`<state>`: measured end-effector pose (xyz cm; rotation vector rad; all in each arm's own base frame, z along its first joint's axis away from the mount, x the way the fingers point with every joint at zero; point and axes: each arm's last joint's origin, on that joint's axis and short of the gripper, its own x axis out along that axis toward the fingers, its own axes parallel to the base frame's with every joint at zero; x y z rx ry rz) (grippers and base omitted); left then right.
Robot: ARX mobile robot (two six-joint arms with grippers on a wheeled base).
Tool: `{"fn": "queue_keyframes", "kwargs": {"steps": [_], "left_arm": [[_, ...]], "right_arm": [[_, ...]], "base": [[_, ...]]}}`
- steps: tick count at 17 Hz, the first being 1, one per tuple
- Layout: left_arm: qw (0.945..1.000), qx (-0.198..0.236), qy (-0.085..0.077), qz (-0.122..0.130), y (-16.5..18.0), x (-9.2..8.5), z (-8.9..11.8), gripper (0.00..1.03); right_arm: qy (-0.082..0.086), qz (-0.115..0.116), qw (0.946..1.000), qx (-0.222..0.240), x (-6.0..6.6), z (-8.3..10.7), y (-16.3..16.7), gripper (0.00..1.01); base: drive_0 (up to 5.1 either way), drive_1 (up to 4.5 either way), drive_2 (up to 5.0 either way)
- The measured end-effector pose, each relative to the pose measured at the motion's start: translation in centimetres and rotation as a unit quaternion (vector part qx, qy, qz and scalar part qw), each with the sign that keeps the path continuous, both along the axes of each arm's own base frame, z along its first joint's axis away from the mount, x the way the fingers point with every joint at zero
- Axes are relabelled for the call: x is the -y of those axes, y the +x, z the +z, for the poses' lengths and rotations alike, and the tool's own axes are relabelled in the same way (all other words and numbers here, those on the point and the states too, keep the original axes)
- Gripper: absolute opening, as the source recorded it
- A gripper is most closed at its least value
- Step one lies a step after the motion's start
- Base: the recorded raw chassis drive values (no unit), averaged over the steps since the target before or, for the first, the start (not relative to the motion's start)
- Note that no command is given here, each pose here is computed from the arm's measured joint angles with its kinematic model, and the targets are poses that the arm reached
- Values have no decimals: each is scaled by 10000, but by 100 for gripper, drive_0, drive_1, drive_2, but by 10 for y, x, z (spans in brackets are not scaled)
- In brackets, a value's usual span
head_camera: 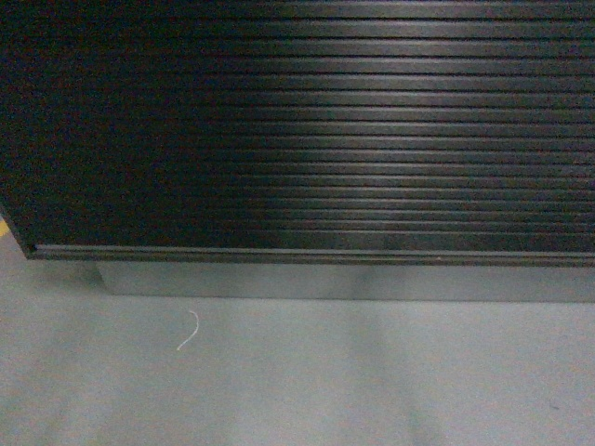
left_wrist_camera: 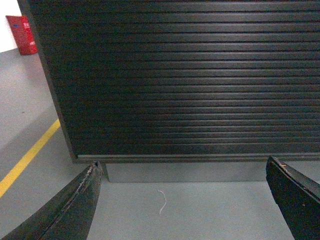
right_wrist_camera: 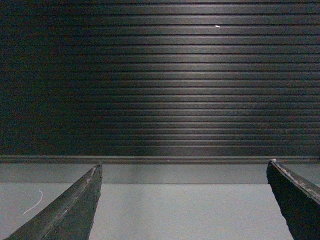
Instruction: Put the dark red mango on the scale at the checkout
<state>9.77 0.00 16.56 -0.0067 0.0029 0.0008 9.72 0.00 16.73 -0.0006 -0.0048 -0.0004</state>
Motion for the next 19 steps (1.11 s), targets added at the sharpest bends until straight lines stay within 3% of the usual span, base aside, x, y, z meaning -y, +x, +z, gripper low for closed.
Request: {"fn": "queue_keyframes", "kwargs": {"steps": [14, 19], "left_arm": [[10000, 0, 0, 4, 0, 0, 0, 98], [10000, 0, 0, 0, 0, 0, 0, 98]], "right_arm": [[0, 0, 10000, 2, 0, 0, 0, 98], [0, 0, 10000, -4, 0, 0, 0, 98]], "base": [[-7, 356, -370], [0, 0, 0]]}}
